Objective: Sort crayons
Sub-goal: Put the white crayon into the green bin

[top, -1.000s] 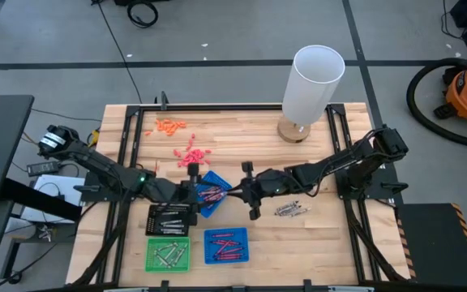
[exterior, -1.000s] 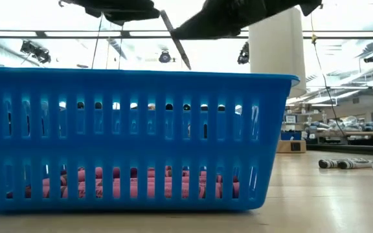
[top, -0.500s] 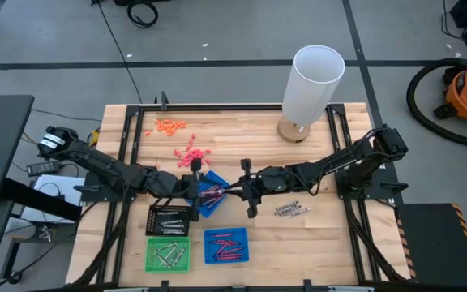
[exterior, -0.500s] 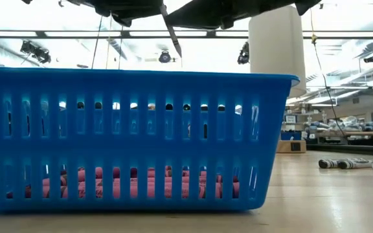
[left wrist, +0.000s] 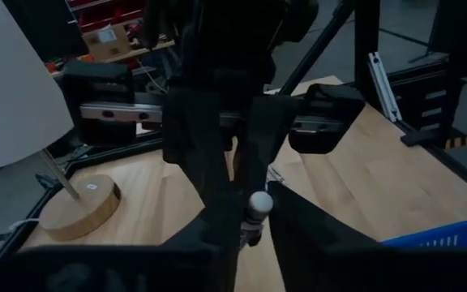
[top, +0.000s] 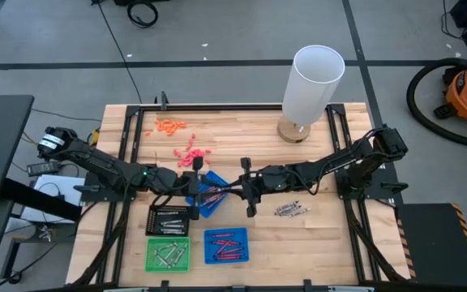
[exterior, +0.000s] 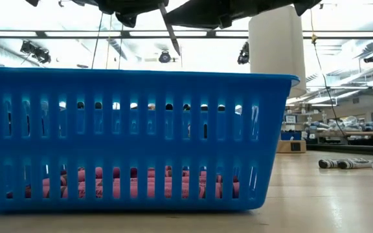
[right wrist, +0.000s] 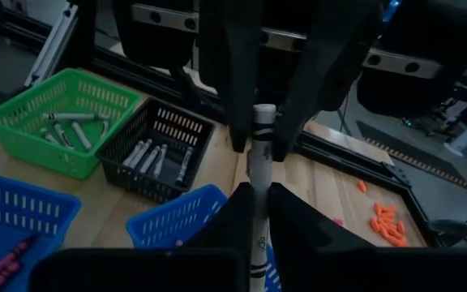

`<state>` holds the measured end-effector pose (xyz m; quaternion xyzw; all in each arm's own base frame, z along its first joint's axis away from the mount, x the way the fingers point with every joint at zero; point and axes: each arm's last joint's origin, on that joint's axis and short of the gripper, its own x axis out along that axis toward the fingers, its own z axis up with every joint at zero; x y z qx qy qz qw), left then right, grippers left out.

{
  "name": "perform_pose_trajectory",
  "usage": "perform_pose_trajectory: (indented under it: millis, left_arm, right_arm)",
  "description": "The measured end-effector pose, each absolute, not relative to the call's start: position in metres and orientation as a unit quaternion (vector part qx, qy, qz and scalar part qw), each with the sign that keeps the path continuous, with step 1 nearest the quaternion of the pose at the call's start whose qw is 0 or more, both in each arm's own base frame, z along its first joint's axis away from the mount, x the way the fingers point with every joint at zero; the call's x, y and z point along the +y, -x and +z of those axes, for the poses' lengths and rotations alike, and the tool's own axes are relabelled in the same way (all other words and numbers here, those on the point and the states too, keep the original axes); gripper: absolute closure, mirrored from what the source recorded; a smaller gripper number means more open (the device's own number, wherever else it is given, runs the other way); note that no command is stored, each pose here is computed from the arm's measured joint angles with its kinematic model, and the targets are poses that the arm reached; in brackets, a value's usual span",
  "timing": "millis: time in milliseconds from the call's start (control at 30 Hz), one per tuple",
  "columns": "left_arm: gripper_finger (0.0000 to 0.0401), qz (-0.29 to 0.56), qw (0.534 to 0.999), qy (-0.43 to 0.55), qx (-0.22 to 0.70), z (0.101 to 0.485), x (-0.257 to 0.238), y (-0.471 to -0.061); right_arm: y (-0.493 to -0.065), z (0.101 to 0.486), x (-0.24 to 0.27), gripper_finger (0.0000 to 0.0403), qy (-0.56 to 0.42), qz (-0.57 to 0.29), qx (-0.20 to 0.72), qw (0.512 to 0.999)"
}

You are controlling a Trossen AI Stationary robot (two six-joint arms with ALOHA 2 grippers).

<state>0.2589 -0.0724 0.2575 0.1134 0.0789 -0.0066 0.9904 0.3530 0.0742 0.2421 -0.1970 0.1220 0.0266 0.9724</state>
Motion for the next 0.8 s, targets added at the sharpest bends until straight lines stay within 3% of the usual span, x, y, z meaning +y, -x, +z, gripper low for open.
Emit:
perform_pose_trajectory:
  millis: [233,567,800]
  left_arm:
    - [0.0369,-0.003,0.991,-0.113,0.077,0.258,-0.072,-0.259]
    - [0.0362,-0.008,0.989,-0.108,0.101,0.253,-0.073,-0.258]
    - [0.0361,-0.032,0.982,-0.097,0.160,0.243,-0.084,-0.249]
  right_arm:
    - [-0.353,0.243,0.074,0.0347,0.194,0.026,0.115,0.974]
    - [-0.352,0.241,0.075,0.0301,0.177,0.024,0.130,0.975]
    - [-0.348,0.229,0.072,0.0280,0.161,0.000,0.196,0.967]
